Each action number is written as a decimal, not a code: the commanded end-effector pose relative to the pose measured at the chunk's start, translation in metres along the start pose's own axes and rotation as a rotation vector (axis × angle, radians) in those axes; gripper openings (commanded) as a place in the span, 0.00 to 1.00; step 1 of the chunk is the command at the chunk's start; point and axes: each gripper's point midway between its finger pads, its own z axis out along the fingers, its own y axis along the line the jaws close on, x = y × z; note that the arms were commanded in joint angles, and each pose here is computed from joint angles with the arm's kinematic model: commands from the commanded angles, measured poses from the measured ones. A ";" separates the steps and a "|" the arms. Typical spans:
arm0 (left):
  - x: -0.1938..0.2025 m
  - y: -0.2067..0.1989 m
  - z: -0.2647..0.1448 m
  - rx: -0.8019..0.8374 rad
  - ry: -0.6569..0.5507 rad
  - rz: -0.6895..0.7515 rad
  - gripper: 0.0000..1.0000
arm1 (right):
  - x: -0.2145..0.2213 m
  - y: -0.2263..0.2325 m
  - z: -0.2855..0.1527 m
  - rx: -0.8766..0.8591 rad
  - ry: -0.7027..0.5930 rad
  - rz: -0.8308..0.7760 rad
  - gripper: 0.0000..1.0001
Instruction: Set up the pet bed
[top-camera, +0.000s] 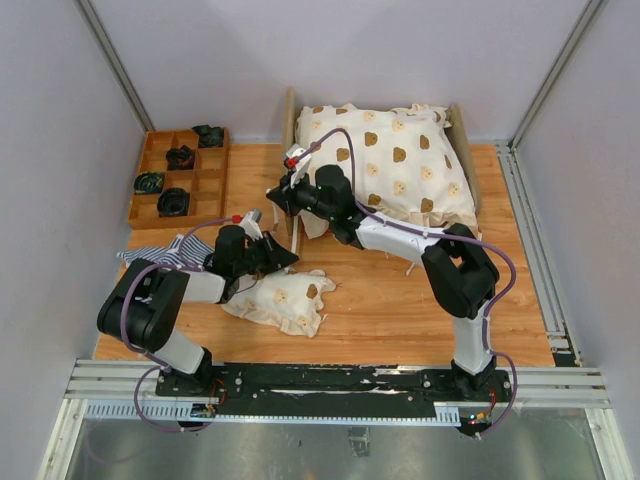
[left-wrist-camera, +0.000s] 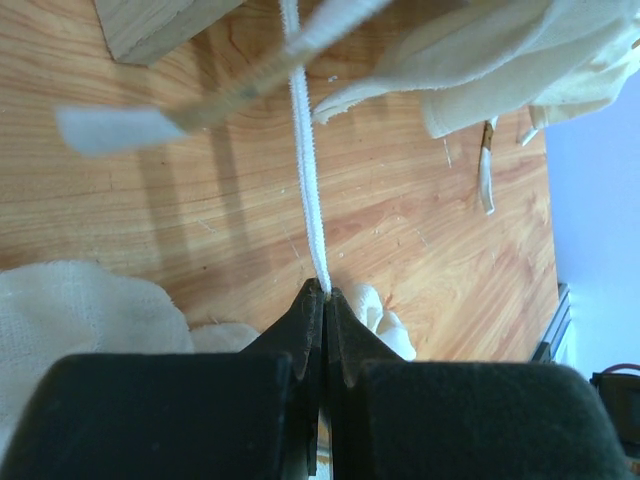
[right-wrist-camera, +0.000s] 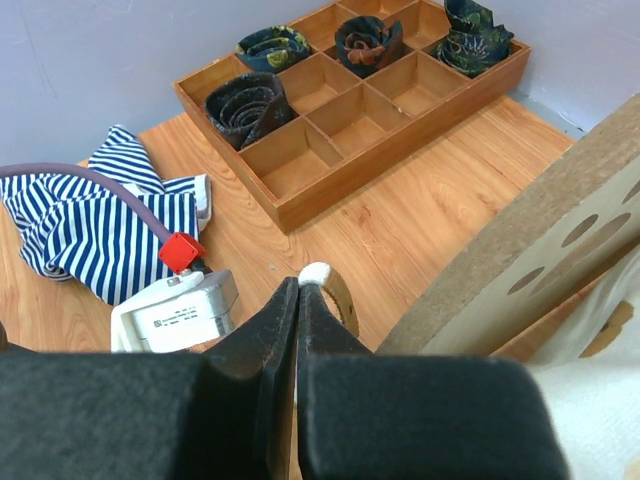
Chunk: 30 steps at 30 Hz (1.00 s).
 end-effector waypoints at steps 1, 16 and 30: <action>-0.007 -0.014 -0.003 0.055 -0.028 0.020 0.00 | 0.006 0.008 0.000 -0.006 0.007 -0.060 0.00; -0.050 -0.044 -0.015 0.076 -0.080 -0.001 0.00 | 0.072 0.001 -0.074 -0.141 0.289 -0.398 0.32; -0.059 -0.030 -0.004 0.041 -0.068 -0.039 0.00 | 0.143 0.006 -0.123 -0.617 0.421 -1.159 0.39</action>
